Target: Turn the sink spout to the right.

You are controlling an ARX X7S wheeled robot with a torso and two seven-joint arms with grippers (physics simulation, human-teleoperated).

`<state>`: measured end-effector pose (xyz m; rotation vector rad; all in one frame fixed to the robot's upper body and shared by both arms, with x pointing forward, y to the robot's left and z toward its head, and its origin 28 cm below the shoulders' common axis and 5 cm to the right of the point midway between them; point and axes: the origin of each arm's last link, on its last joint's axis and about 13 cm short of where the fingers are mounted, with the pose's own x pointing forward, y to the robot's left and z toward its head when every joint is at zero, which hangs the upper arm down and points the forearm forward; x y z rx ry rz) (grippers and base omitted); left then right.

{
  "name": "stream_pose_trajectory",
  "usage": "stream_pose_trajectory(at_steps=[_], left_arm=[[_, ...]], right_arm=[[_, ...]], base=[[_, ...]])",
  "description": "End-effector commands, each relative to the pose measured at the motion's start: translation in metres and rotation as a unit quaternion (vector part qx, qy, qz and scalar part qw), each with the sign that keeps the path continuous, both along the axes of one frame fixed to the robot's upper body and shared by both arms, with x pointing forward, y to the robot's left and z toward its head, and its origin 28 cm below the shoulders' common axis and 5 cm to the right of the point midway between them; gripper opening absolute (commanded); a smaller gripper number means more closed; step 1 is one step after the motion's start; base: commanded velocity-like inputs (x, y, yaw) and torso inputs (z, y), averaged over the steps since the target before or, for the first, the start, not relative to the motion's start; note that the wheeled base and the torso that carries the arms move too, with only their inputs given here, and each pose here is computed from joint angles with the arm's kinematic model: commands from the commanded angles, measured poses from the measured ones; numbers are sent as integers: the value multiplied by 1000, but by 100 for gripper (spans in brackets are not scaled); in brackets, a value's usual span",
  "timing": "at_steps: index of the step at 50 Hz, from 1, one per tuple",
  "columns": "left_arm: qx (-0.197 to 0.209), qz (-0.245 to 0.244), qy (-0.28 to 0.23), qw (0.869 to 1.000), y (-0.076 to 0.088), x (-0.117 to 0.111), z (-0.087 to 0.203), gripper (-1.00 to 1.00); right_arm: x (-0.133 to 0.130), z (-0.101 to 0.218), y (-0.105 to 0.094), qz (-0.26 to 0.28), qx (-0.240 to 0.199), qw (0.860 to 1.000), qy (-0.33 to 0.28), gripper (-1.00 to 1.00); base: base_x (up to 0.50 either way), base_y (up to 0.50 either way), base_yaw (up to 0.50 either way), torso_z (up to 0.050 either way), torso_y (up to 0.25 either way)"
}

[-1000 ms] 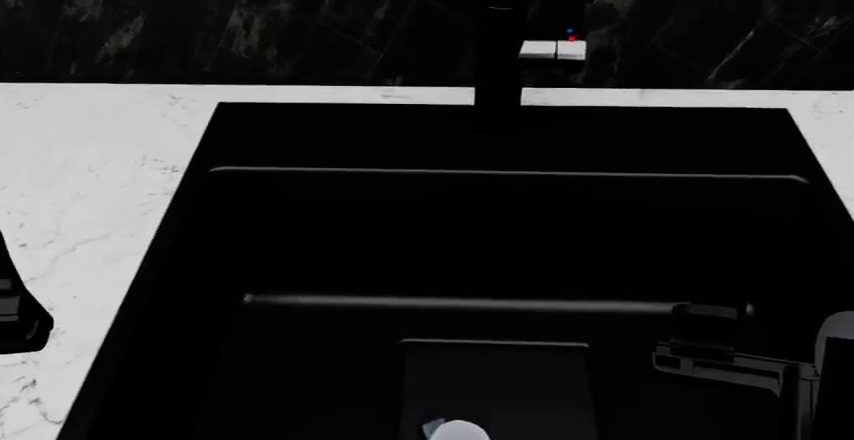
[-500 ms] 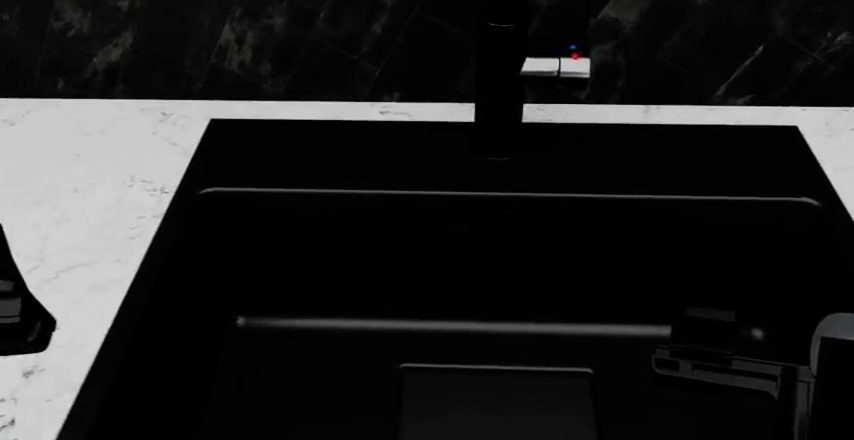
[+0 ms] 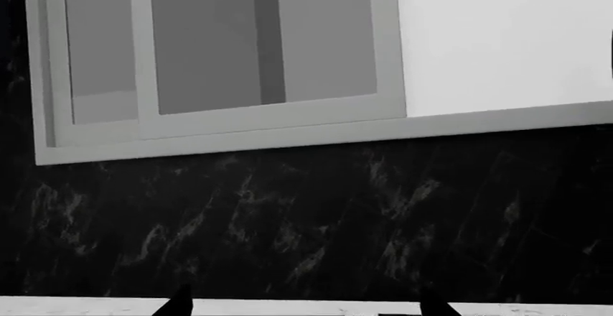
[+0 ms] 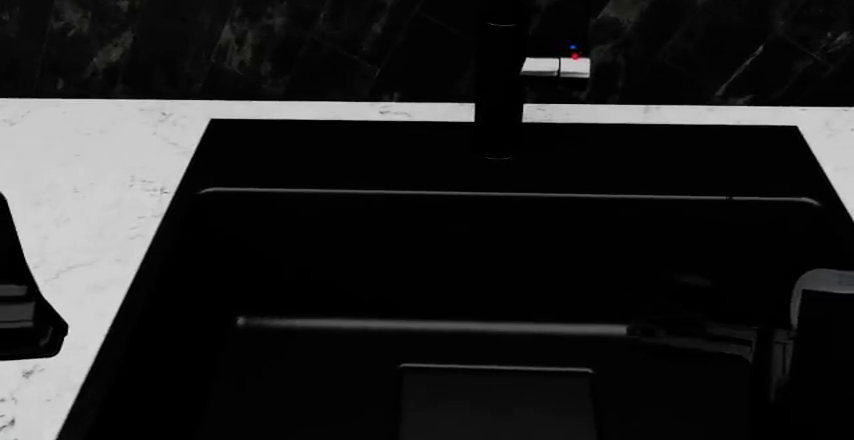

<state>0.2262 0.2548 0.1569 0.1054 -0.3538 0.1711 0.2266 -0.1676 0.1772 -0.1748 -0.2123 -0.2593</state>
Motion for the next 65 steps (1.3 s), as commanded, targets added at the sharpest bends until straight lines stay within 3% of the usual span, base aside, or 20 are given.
stream_pose_trajectory(at_steps=[1, 10, 19, 24, 38, 65], left_arm=[[0, -4, 2, 1000, -1, 0, -2, 100], [-7, -8, 1, 1000, -2, 2, -1, 100], [12, -5, 3, 1000, -4, 4, -1, 100], [-5, -10, 2, 1000, -3, 6, -1, 100], [1, -14, 3, 1000, -5, 7, -1, 100], [5, -12, 5, 1000, -8, 8, 1, 100]], right_arm=[[11, 18, 13, 28, 7, 1000, -5, 100], [13, 37, 26, 47, -10, 999, -14, 100], [13, 53, 35, 62, -5, 998, -28, 100], [17, 55, 40, 74, -13, 997, -20, 100], [24, 79, 51, 98, -18, 994, -41, 100], [33, 92, 58, 112, -15, 993, -43, 100]], base=[[0, 0, 0, 0, 0], [0, 0, 0, 0, 0], [0, 0, 0, 0, 0], [0, 0, 0, 0, 0], [0, 0, 0, 0, 0], [0, 0, 0, 0, 0]])
